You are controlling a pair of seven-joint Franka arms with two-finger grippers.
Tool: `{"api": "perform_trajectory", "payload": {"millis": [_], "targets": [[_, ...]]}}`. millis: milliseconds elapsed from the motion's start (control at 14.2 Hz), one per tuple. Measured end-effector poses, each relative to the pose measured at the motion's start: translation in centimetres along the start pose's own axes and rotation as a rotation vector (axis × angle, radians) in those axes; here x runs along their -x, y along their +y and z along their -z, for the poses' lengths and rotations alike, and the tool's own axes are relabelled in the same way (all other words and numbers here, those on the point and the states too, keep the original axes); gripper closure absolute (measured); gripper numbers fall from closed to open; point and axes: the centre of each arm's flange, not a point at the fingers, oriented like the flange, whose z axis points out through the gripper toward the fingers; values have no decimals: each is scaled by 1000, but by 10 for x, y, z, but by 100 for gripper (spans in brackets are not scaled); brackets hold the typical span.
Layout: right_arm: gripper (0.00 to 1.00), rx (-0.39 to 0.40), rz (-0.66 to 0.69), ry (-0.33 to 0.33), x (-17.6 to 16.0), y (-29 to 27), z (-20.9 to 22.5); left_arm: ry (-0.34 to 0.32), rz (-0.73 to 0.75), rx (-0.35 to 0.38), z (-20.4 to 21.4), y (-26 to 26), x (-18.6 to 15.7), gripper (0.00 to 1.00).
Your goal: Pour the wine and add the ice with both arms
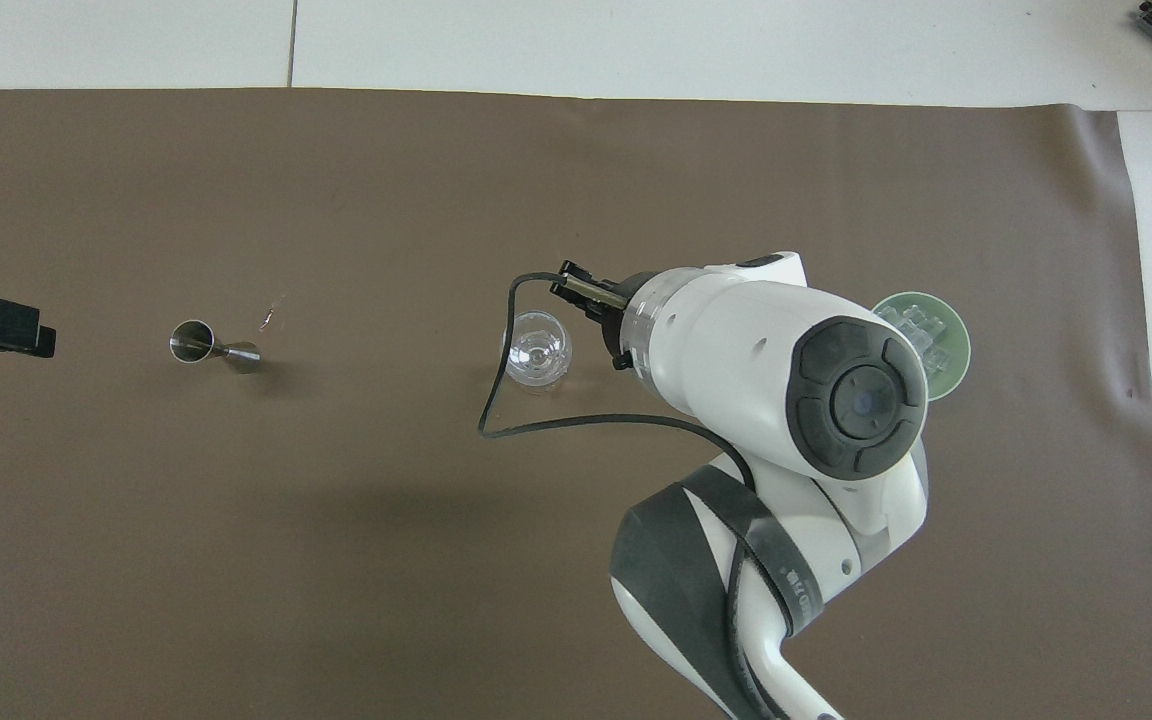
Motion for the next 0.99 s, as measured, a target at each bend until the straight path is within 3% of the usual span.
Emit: {"api": "perform_trajectory", "payload": {"millis": [353,564,988], "targets": [[68,-31,-8,-26,21,-14,-24,0,0,0,0,0,0,0],[68,-7,6,-34,23,-11,-48,0,0,0,0,0,0,0],[68,3,13,-53,33,-15,-51,0,0,0,0,0,0,0]]}}
